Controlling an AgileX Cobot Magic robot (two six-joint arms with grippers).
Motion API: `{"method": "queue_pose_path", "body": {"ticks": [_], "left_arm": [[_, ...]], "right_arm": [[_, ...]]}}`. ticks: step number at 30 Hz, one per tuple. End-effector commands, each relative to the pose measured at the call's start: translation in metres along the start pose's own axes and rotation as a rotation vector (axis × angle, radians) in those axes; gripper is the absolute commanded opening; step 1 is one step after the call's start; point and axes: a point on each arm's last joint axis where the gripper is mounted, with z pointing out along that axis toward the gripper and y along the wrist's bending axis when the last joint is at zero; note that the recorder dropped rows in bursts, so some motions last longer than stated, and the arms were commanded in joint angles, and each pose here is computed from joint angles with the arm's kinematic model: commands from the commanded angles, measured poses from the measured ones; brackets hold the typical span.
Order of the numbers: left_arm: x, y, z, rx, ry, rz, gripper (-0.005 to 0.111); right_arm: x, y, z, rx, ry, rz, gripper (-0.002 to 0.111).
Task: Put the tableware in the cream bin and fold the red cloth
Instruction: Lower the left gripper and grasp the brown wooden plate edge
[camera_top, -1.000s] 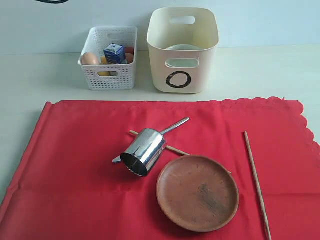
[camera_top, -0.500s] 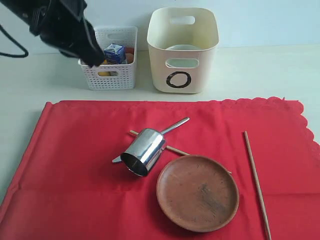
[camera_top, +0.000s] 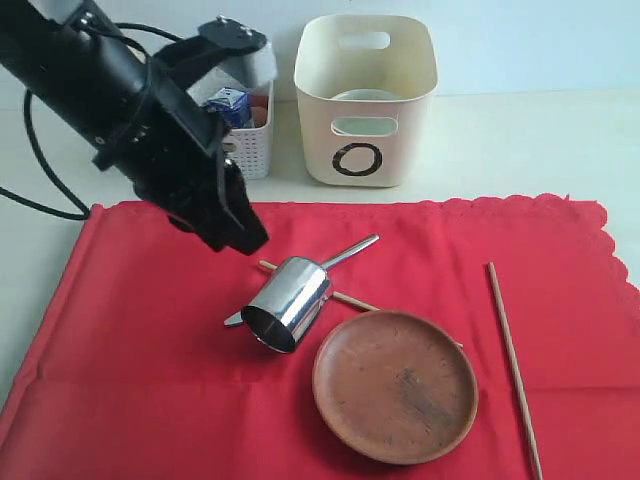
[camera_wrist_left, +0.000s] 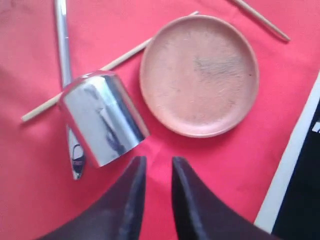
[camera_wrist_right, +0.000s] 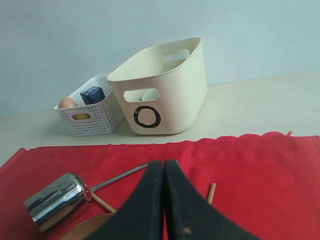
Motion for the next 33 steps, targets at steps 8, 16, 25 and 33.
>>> {"method": "queue_pose_path", "body": {"ticks": [8, 16, 25, 33], "left_arm": [[-0.021, -0.026, 0.080, -0.006, 0.036, 0.121, 0.060], [-0.017, -0.023, 0.131, -0.015, 0.095, 0.138, 0.069], [-0.006, -0.011, 0.171, -0.017, 0.134, 0.092, 0.069], [-0.003, -0.009, 0.181, -0.005, 0.140, 0.060, 0.069]], "right_arm": [[0.001, 0.000, 0.000, 0.000, -0.010, -0.009, 0.000], [0.001, 0.000, 0.000, 0.000, -0.010, -0.009, 0.000], [0.001, 0.000, 0.000, 0.000, -0.010, -0.009, 0.000], [0.001, 0.000, 0.000, 0.000, -0.010, -0.009, 0.000]]}}
